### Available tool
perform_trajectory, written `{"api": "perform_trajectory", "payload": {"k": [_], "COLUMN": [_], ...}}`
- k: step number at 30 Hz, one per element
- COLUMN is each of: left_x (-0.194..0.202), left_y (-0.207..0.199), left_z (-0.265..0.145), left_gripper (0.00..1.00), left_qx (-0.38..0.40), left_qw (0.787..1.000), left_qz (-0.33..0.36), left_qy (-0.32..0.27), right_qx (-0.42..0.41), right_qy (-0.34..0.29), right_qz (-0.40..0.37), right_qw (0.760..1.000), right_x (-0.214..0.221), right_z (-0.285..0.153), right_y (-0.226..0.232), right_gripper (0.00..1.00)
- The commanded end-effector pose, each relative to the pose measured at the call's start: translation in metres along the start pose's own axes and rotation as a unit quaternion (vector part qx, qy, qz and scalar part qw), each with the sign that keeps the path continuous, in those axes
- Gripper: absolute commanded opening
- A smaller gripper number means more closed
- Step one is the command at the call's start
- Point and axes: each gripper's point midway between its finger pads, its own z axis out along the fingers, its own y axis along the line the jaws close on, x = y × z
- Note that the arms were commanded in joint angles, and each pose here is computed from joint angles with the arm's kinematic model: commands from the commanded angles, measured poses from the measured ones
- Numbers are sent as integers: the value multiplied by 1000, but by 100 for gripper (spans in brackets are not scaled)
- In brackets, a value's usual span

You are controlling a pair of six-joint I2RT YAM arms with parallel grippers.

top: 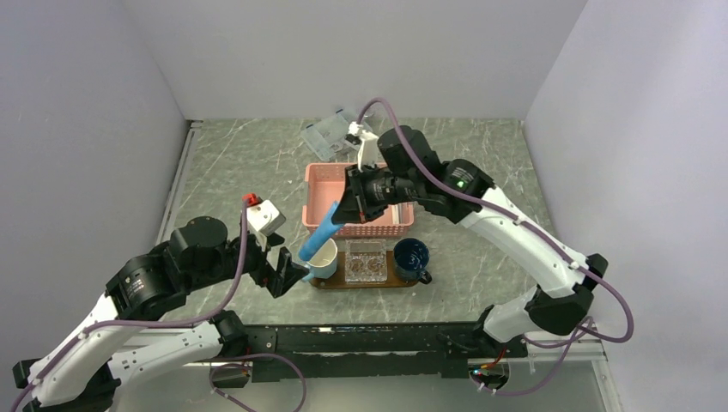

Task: Prepare toiletry sets of a toothbrush and toothpaste on the tray

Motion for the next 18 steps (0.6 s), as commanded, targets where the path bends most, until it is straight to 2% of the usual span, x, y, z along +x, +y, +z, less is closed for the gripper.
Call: {"api": "perform_trajectory", "payload": {"k": [1,5,9,18], "left_x": [-22,-18,-8,4], "left_y": [8,21,32,55], "left_z": [-1,-2,0,1], "left_gripper": [99,99,99,99], "left_qx": [-31,-66,-98,-158], "left_qw": [998,996,993,984], "left_qz": [-26,-38,-51,-66], "left_qy": [-48,-56,-46,-38], "right_qx": [69,141,224,281], "right_qy": [-48,-46,-33,-1], "right_qz": [-64,-90,-128,-166], "right_qw": [994,985,966,945], "right_x": [-17,-15,-12,-2], "right_z": [-46,-61,-72,-61], "right_y": [-7,-30,-55,-69], "right_gripper": [0,0,0,0]}}
